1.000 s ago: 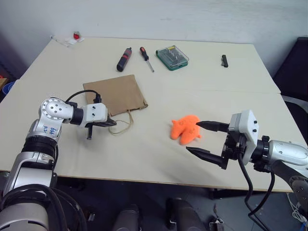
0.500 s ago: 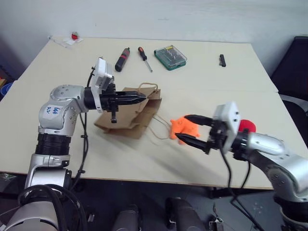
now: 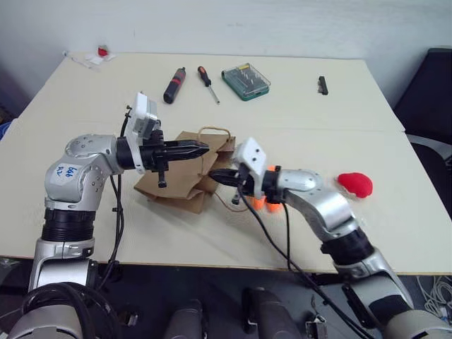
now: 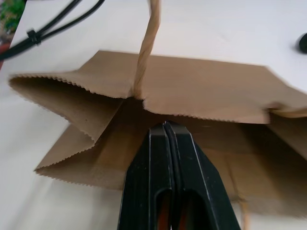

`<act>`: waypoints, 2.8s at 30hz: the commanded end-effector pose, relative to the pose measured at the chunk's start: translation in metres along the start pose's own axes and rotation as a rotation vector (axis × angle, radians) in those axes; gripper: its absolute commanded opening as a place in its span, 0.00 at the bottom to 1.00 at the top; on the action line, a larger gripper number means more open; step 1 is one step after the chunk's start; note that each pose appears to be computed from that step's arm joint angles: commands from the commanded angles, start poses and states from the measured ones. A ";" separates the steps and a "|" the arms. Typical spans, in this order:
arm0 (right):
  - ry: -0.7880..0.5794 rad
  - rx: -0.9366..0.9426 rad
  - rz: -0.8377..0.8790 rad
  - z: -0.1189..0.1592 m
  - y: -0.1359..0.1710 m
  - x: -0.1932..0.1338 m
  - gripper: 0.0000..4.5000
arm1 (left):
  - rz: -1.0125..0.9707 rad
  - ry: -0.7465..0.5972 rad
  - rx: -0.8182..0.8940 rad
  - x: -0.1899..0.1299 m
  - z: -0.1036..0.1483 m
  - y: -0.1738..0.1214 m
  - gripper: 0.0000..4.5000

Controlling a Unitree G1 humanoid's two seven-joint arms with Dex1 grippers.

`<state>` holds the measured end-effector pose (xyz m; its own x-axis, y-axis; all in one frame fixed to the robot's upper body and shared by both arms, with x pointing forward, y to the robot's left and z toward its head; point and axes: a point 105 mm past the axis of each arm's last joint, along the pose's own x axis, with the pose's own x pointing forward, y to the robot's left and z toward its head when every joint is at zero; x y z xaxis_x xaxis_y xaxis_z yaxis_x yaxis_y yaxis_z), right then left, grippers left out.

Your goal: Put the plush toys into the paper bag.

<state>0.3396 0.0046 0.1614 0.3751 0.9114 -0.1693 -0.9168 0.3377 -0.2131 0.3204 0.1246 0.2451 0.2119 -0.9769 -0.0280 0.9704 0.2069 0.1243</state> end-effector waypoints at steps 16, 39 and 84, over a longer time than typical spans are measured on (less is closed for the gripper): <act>0.227 -0.091 0.017 -0.060 -0.006 0.036 0.00 | 0.289 -0.220 -0.010 -0.053 0.054 0.018 0.00; -0.011 0.259 -0.563 0.005 -0.046 -0.152 0.33 | 0.195 -0.074 -0.059 -0.024 0.016 0.010 0.00; 0.083 0.263 -0.064 0.027 -0.010 0.009 0.03 | 0.171 -0.069 -0.010 -0.017 0.021 0.007 0.00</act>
<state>0.3525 0.0005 0.1832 0.4725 0.8449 -0.2509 -0.8586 0.5055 0.0853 0.3253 0.1458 0.2555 0.3897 -0.9200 0.0424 0.9187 0.3915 0.0523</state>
